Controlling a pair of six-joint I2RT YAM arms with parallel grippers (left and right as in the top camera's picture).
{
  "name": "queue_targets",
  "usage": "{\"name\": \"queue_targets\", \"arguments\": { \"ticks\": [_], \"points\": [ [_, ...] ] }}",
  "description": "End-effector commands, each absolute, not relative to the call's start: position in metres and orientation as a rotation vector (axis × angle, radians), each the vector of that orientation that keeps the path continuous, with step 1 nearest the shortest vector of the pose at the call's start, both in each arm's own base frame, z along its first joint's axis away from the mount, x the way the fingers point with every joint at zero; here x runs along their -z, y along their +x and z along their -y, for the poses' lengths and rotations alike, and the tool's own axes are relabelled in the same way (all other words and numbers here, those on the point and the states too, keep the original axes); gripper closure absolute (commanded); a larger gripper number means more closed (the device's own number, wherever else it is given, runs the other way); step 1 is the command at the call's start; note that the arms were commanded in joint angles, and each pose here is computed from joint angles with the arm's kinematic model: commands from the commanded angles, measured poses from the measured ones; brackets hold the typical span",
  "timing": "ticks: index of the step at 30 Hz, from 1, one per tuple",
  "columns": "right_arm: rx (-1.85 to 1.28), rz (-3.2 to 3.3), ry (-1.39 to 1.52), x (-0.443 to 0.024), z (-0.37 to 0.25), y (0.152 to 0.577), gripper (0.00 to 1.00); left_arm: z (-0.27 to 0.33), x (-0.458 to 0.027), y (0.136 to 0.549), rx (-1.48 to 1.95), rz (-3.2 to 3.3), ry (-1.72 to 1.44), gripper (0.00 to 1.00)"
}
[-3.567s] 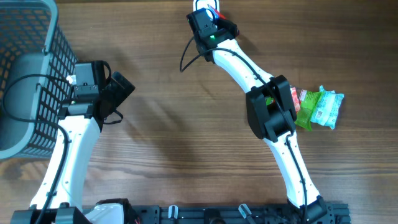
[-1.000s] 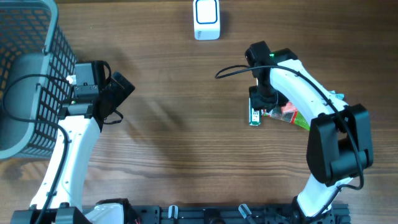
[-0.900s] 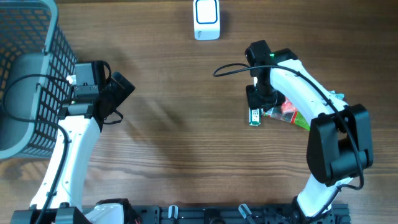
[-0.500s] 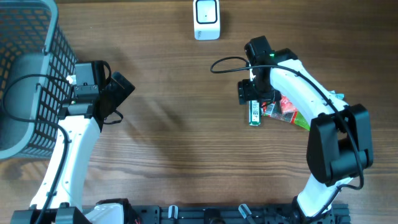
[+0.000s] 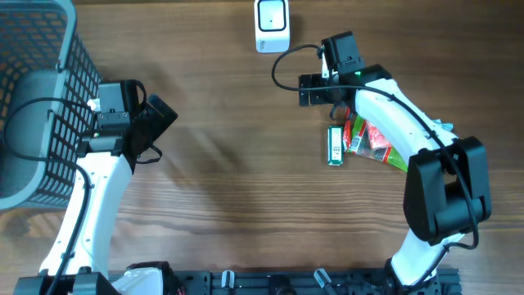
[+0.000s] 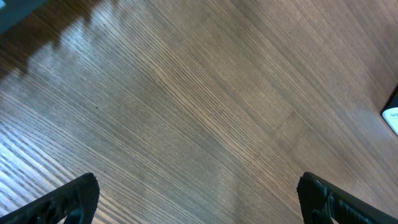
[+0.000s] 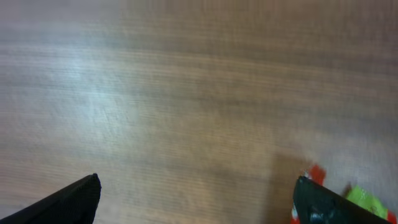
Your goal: Scan the item barcode
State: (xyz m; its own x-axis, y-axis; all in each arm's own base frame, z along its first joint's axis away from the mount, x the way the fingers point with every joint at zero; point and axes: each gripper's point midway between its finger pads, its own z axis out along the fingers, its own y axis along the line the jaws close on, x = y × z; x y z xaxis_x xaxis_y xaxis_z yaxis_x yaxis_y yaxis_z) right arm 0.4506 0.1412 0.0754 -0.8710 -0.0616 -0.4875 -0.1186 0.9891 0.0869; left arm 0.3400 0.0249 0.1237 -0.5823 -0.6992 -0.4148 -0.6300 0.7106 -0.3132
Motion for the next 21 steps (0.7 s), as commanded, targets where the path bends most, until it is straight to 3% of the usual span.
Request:
{"name": "queue_targets", "arguments": {
  "ticks": [1, 10, 13, 21],
  "points": [
    [-0.185, -2.586, -0.122, -0.082, -0.144, 0.460, 0.00, -0.027, -0.124, 0.341, 0.155, -2.400, -1.000, 0.00],
    [-0.203, -2.522, -0.118, -0.108, -0.145, 0.463, 0.00, -0.027, -0.124, 0.341, 0.155, -2.400, -1.000, 0.00],
    [-0.227, -2.434, -0.113, -0.150, -0.144, 0.462, 0.00, -0.027, -0.124, 0.341, 0.155, -2.400, -1.000, 0.00],
    [-0.318, -2.049, -0.094, -0.322, -0.130, 0.416, 0.00, -0.027, -0.124, 0.341, 0.155, -2.400, -1.000, 0.00]
  ]
}}
